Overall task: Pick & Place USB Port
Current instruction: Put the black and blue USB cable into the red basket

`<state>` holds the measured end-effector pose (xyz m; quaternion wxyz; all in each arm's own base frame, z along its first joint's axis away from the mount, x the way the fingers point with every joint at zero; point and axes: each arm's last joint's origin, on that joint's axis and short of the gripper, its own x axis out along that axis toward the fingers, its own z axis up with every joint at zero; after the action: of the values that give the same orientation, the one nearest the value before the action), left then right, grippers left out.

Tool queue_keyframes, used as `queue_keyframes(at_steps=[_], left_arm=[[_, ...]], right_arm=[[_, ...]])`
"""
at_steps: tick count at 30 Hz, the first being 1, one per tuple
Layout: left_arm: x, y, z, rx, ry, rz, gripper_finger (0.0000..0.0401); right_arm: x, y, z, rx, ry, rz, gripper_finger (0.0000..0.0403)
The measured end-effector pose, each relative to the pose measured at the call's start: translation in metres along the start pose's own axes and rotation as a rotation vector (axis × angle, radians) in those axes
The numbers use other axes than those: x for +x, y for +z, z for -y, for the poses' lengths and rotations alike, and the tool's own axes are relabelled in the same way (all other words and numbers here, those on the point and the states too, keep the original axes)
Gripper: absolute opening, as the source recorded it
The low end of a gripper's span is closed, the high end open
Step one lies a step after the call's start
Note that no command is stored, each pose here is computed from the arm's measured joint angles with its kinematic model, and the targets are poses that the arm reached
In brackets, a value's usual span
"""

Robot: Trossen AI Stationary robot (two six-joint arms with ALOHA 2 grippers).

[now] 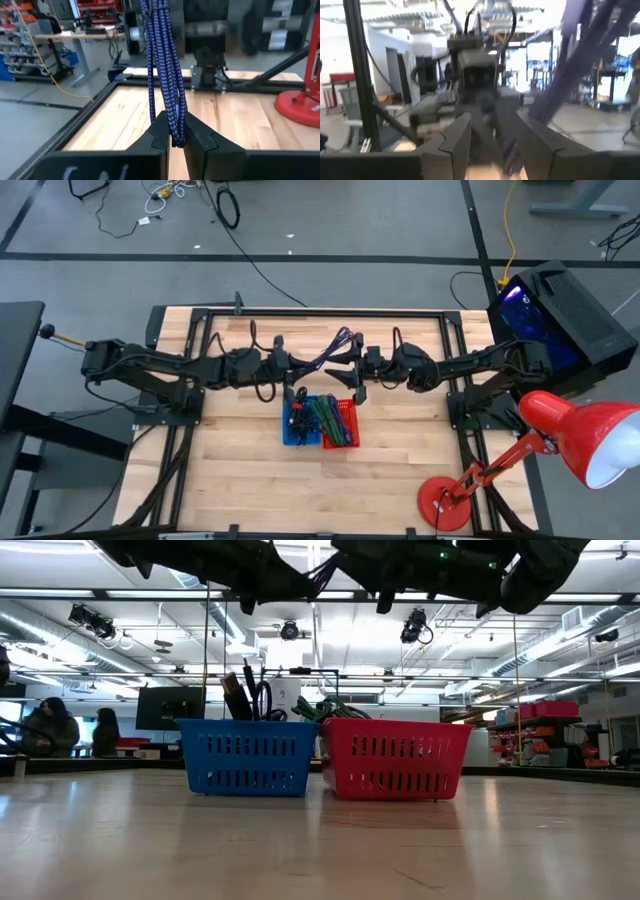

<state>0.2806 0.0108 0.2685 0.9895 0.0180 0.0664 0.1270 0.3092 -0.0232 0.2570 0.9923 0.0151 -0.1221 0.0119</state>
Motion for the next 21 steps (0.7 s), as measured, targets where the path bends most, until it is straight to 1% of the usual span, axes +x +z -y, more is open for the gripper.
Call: queue_keyframes(at_steps=[3,9,12,17,21], left_arm=[[0.001,0.001,-0.003,0.000,0.007,0.006,0.0029],[0.001,0.002,-0.008,0.010,0.033,0.014,0.0029],[0.000,0.004,-0.008,0.007,0.034,0.027,0.0029],[-0.003,0.006,-0.004,0.007,0.015,0.036,0.0029],[-0.004,0.005,0.002,0.013,-0.005,0.018,0.0029]], right_arm=[[0.000,-0.004,-0.002,0.009,0.010,-0.045,0.0155],[0.000,-0.005,-0.002,0.010,0.012,-0.055,0.0155],[0.000,-0.007,-0.001,0.008,-0.014,-0.075,0.0155],[0.000,-0.009,-0.001,0.001,-0.032,-0.096,0.0155],[0.000,-0.010,0.000,-0.012,-0.033,-0.097,0.0155]])
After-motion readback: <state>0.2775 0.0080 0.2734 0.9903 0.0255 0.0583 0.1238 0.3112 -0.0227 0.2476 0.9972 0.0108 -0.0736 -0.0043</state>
